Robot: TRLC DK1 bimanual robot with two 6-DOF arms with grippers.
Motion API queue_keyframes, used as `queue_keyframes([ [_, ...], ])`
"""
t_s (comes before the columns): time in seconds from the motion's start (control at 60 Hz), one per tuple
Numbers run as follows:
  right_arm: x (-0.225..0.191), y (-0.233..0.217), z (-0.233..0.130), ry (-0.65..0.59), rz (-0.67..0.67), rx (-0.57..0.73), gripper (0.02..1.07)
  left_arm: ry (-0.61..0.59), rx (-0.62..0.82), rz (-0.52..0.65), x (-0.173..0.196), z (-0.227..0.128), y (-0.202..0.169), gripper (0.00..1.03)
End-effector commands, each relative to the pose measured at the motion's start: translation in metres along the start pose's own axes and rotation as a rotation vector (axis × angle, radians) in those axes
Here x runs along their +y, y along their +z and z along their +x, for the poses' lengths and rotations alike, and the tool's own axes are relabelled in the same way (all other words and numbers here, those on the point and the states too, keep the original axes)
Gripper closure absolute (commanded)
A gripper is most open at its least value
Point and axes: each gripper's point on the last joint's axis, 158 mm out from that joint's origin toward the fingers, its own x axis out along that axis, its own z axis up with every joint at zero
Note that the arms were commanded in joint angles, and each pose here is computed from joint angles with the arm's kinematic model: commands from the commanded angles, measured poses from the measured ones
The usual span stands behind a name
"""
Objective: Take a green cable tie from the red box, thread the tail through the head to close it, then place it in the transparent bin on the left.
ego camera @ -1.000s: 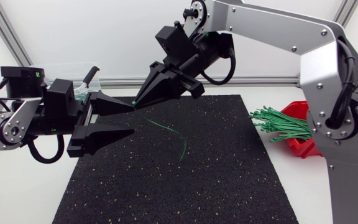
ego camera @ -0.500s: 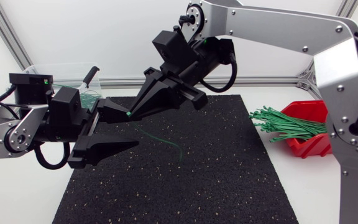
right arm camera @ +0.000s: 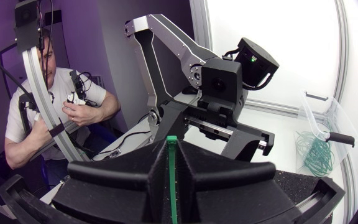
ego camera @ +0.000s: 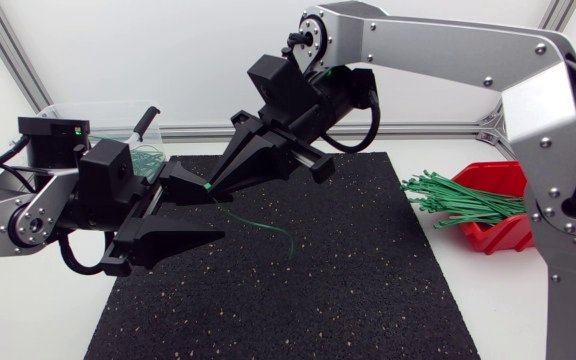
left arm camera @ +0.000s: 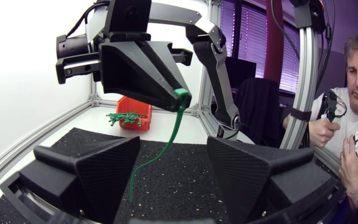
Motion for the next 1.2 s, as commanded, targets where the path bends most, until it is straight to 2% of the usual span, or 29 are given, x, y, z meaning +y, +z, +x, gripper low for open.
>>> queue_keyframes([
  [0.0,0.005,-0.003,0.002,0.012,0.005,-0.006,0.99,-0.030,-0.015,0.007,-0.008,0.000,0.006,0.44],
  [0.05,0.005,-0.003,0.002,0.012,0.005,-0.006,0.99,-0.031,-0.016,0.004,-0.008,0.000,0.006,0.46],
  [0.383,0.006,-0.005,0.002,0.014,0.003,-0.007,0.99,-0.047,-0.032,0.040,-0.012,-0.001,0.008,0.78],
  [0.533,0.006,-0.005,0.001,0.012,0.002,-0.008,0.99,-0.046,-0.032,0.044,-0.013,-0.001,0.006,0.79],
  [0.6,0.006,-0.004,0.001,0.010,0.000,-0.010,0.99,-0.046,-0.033,0.053,-0.013,-0.001,0.007,0.85],
  [0.767,0.006,-0.003,-0.001,0.006,-0.003,-0.010,0.99,-0.045,-0.034,0.059,-0.014,-0.001,0.007,0.90],
  [0.867,0.007,-0.004,-0.001,0.007,-0.001,-0.009,0.99,-0.045,-0.035,0.064,-0.014,-0.002,0.007,0.97],
  [1.033,0.007,-0.006,-0.001,0.007,0.002,-0.006,0.98,-0.043,-0.036,0.068,-0.015,-0.002,0.010,1.00],
  [1.067,0.006,-0.005,-0.002,0.005,0.001,-0.006,0.93,-0.043,-0.037,0.067,-0.014,-0.002,0.011,1.00],
  [1.1,0.005,-0.005,-0.004,0.000,0.003,-0.008,0.82,-0.040,-0.037,0.065,-0.014,-0.003,0.012,1.00],
  [1.133,0.004,-0.002,-0.008,-0.011,0.001,-0.009,0.63,-0.026,-0.039,0.066,-0.011,-0.006,0.014,1.00],
  [1.183,0.004,0.001,-0.013,-0.025,-0.010,-0.008,0.46,-0.007,-0.041,0.064,-0.008,-0.011,0.017,1.00],
])
